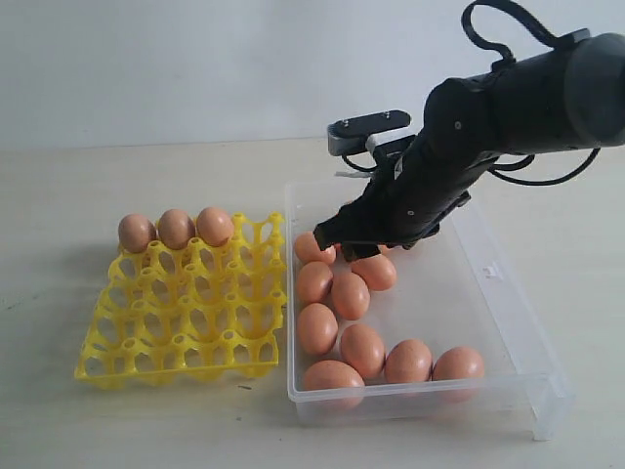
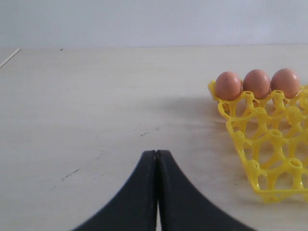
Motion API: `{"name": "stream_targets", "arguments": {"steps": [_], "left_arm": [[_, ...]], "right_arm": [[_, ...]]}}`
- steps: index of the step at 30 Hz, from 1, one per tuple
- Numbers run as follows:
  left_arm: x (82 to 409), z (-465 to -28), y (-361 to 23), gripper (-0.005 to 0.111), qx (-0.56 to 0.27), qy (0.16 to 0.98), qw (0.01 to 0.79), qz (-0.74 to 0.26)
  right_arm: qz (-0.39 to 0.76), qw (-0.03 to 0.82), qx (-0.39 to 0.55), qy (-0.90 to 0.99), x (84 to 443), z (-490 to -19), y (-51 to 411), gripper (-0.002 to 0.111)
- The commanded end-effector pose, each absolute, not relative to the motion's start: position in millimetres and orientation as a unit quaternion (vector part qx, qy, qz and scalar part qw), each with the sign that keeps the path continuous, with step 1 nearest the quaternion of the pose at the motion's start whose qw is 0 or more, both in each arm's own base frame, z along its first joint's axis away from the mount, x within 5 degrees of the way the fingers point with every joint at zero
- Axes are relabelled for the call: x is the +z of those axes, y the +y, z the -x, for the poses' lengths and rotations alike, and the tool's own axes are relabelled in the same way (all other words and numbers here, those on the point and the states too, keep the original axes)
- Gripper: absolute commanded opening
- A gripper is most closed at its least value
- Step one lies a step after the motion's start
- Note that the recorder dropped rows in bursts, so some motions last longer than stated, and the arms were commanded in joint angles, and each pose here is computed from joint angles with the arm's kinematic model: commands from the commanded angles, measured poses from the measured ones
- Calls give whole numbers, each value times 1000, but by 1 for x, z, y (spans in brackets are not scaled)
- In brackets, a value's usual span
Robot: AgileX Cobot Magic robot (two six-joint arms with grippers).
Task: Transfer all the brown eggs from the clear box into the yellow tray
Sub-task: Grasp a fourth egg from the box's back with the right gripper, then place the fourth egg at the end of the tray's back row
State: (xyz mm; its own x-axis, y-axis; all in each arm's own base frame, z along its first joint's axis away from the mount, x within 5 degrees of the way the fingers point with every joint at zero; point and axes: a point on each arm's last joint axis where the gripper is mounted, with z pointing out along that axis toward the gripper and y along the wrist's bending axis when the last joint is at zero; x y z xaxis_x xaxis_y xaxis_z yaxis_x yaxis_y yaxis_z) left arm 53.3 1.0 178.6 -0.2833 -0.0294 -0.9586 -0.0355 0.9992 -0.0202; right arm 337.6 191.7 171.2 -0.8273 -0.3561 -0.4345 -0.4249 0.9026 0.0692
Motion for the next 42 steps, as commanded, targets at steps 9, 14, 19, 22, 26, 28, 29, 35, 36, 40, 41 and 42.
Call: {"name": "stream_targets", "arguments": {"steps": [9,14,19,22,26,28,29,35,36,40,41,42], "left_arm": [[181,-53,0,0,-2,794,607,18],[181,-53,0,0,-2,794,607,18],[181,-53,0,0,-2,794,607,18],[181,-53,0,0,-2,794,607,18],[181,-53,0,0,-2,794,607,18],[181,-53,0,0,-2,794,607,18],[181,-53,0,0,-2,794,607,18],[181,-53,0,0,-2,794,607,18],[181,-53,0,0,-2,794,607,18],[181,-53,0,0,-2,794,607,18],[181,-53,0,0,-2,794,607,18],[181,-53,0,0,-2,794,607,18]], "right_arm": [[237,193,41,951,144,-359,191,54],[239,191,38,951,136,-367,195,54],[241,176,34,954,128,-369,196,52],[241,159,29,957,127,-366,195,35],[245,155,28,957,132,-365,194,0],[249,168,33,953,143,-364,194,0],[247,184,39,951,153,-364,195,0],[217,372,106,896,225,-366,202,0],[216,403,115,882,233,-366,204,0],[200,477,149,843,246,-367,218,0],[195,490,159,835,247,-368,222,0],[183,498,171,830,244,-369,225,0]]}}
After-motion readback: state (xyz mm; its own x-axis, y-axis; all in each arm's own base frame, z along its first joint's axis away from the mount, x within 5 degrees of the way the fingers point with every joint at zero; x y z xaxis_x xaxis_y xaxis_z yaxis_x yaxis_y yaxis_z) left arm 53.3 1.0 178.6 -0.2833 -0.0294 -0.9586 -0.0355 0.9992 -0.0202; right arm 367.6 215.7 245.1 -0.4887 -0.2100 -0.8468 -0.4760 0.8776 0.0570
